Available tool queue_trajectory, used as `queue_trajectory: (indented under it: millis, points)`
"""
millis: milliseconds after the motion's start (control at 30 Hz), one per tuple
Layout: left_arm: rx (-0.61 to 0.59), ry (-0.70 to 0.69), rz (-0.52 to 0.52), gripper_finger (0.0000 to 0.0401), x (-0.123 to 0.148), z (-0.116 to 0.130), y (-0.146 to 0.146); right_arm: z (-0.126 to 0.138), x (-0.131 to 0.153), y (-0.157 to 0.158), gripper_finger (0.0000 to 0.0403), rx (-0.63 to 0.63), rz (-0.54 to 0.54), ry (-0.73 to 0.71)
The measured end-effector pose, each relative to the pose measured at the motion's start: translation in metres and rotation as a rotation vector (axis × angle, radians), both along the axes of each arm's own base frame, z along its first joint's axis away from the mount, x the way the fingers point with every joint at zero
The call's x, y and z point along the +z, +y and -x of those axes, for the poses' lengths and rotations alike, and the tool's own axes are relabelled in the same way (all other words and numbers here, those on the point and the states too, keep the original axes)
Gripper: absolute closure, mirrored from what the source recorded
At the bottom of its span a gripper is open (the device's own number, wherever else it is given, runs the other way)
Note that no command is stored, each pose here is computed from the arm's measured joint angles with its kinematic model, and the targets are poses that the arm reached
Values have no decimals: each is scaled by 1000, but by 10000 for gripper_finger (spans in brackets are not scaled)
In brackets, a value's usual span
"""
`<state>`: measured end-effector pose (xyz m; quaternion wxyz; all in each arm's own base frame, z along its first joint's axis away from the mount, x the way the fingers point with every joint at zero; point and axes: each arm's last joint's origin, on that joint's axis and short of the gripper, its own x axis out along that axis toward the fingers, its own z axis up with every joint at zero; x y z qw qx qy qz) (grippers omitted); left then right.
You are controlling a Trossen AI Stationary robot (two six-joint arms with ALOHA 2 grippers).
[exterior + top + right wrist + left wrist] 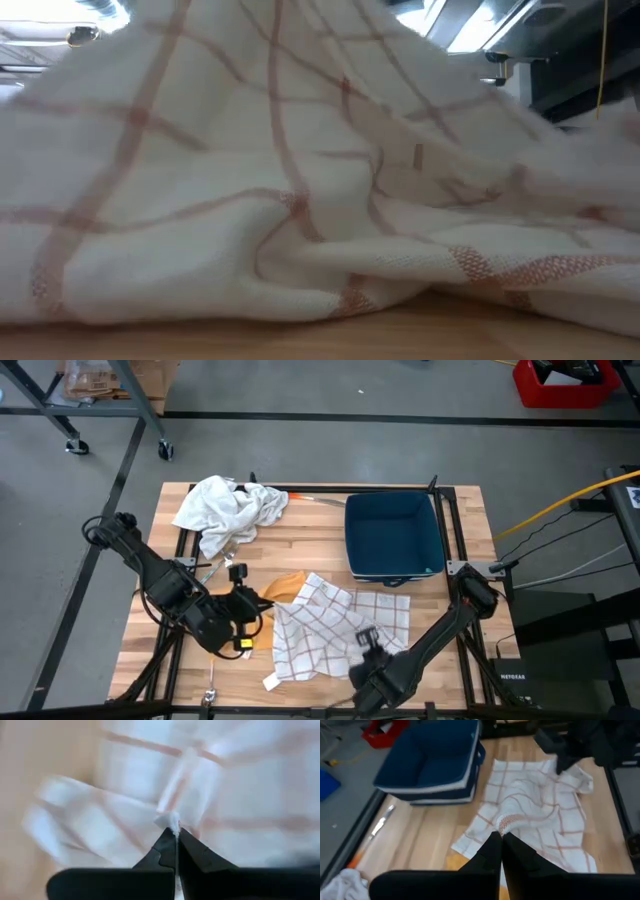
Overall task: Fold towel
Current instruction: Fold the white-and-brown checkered towel
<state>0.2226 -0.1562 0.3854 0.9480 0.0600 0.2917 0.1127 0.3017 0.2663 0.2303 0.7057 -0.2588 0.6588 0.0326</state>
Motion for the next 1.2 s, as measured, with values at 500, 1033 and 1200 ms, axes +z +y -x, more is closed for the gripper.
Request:
queue_trajectory:
  millis: [500,1033,1200]
  points:
    - [76,-304,-149,401,109,24,26,-35,135,-89,400,-311,206,-615]
    - [139,-739,-202,401,218,57,54,14,270,-171,400,-363,478,-1066]
    - [162,-786,-272,401,235,68,63,46,307,-185,401,-382,445,-1188]
